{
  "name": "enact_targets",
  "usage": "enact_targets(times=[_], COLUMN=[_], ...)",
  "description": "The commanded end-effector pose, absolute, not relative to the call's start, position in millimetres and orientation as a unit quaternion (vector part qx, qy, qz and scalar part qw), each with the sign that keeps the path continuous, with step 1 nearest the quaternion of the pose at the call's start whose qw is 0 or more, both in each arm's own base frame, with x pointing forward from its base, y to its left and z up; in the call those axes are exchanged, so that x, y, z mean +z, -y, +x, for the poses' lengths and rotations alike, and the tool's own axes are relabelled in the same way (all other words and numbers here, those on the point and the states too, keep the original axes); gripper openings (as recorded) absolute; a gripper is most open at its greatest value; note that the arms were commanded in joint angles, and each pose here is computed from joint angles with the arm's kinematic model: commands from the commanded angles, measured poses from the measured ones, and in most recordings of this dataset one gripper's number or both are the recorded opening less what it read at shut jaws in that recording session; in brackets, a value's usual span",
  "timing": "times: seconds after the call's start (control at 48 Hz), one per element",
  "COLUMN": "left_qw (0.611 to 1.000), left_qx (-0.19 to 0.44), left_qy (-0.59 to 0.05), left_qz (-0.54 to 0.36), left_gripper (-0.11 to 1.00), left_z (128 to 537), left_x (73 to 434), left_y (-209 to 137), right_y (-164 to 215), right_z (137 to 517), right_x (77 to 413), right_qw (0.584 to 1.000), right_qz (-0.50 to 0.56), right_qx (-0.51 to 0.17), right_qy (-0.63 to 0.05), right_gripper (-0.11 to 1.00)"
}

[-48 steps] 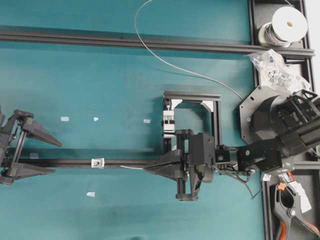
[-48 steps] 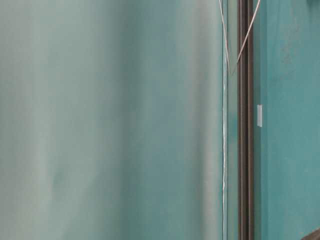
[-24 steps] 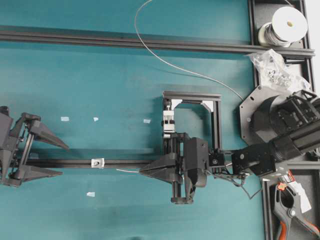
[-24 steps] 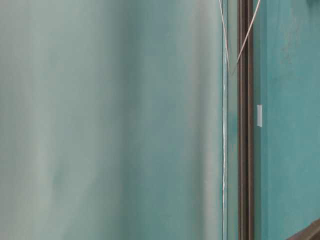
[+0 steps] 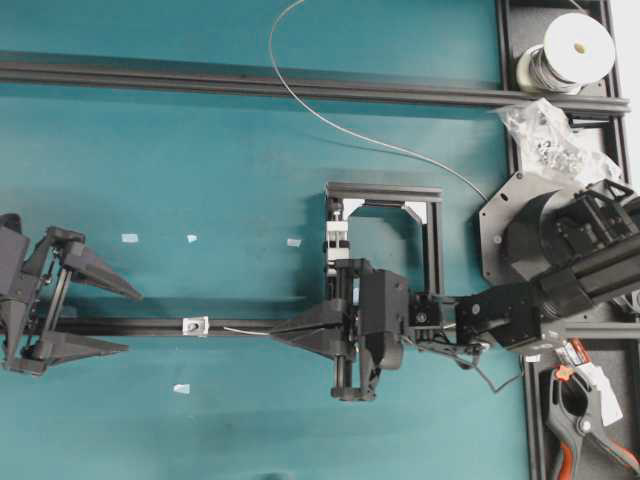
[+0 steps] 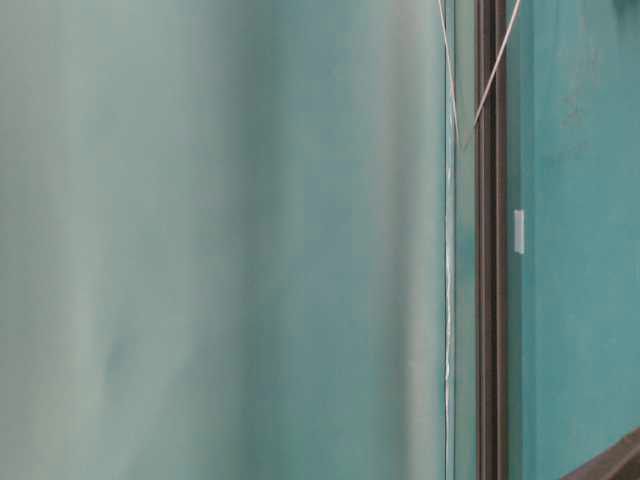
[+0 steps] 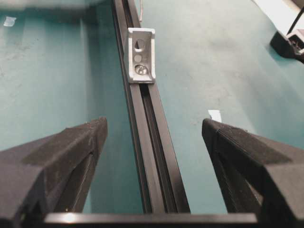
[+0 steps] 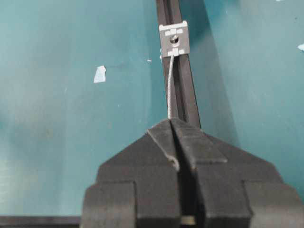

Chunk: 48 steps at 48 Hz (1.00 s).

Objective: Insert the wire through the hole in the metal fitting.
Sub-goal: 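Align the wire tip with the hole in the white bracket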

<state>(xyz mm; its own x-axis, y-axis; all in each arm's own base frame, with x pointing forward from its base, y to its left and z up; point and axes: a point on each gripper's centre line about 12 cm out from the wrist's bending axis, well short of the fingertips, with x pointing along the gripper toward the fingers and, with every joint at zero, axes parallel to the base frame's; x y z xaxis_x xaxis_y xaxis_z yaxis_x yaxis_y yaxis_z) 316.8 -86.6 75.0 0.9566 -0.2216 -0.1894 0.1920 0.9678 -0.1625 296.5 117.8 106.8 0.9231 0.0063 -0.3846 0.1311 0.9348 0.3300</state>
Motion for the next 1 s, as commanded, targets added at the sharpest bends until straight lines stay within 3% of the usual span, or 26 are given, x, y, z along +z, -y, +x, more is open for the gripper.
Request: enact_targets(times=[0.0,0.98], left_qw=[0.987,0.988], left_qx=[-0.108,-0.109], left_qy=[-0.090,-0.086], left_qz=[-0.072,-0.067], left_gripper=[0.84,0.84], left_z=[319.4,323.2], left_x=[81.0,83.1], left_y=[89.0,89.6], right_y=[-119.1,-118.0], right_z=[303.0,317.1], right_x=[112.1,109.4], right_qw=[0.965,0.967], right_qz=[0.183,0.170], right_qx=[-0.033,-0.040], right_qy=[-0.184,-0.183], right_gripper=[-0.01,-0.01])
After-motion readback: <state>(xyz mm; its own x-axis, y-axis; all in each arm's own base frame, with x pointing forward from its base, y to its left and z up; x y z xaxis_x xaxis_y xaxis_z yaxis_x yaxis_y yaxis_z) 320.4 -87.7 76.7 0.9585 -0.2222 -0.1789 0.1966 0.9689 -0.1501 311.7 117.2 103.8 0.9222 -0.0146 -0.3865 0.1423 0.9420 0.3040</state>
